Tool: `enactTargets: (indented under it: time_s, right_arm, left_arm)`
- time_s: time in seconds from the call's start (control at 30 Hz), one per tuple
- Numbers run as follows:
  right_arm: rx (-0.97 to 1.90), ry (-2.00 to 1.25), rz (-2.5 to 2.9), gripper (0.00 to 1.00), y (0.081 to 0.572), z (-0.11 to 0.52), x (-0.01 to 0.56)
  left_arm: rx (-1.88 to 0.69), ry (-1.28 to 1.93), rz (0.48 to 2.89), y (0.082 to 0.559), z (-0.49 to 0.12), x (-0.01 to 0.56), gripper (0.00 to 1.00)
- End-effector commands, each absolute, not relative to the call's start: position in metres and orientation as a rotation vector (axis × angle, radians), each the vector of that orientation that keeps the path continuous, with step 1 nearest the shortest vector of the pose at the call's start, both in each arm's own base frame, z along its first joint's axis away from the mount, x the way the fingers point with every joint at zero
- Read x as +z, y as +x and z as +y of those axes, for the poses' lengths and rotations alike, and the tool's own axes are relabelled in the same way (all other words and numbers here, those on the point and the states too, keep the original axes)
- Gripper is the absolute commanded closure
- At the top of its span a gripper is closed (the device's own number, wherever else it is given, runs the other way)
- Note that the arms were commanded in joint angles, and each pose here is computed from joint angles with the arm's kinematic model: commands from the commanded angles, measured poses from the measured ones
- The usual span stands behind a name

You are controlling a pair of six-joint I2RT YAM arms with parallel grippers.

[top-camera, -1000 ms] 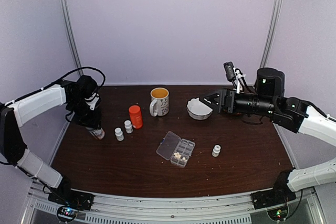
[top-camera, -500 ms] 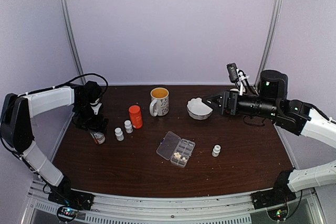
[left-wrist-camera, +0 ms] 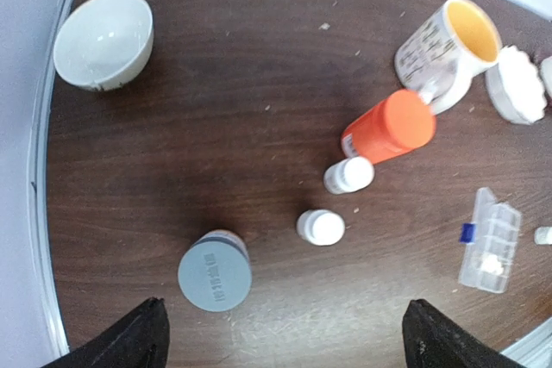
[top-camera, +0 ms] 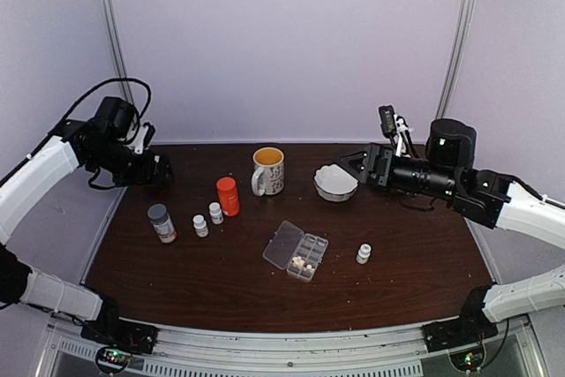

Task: Sort the pills into containers
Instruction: Place the pill bottle at the corner of the board.

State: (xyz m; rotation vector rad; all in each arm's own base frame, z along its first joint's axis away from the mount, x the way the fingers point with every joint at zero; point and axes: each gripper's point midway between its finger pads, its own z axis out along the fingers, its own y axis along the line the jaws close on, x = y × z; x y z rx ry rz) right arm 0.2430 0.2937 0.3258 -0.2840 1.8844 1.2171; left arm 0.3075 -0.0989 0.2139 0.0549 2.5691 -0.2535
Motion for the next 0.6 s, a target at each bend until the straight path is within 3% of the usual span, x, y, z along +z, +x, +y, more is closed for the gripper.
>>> enactTargets:
  time_s: [0.0,0.4,0.57]
  right_arm:
    - [1.203,-0.166,1.817,0.14,0.259,0.286,0.344]
    - [1.005,-0.005,1.786,0.14,0.282,0.252,0.335]
    - [0.975,0.020,1.775,0.14,0.281,0.242,0.334]
  left_arm:
    - [-0.450,-0.051,2.423,0.305,-0.111,0.288,0.03]
    - [-0.934,-0.258,1.739,0.227,-0.101,0.426,0.02]
    - [-0.975,-0.347,1.763,0.220,-0.097,0.424,0.02]
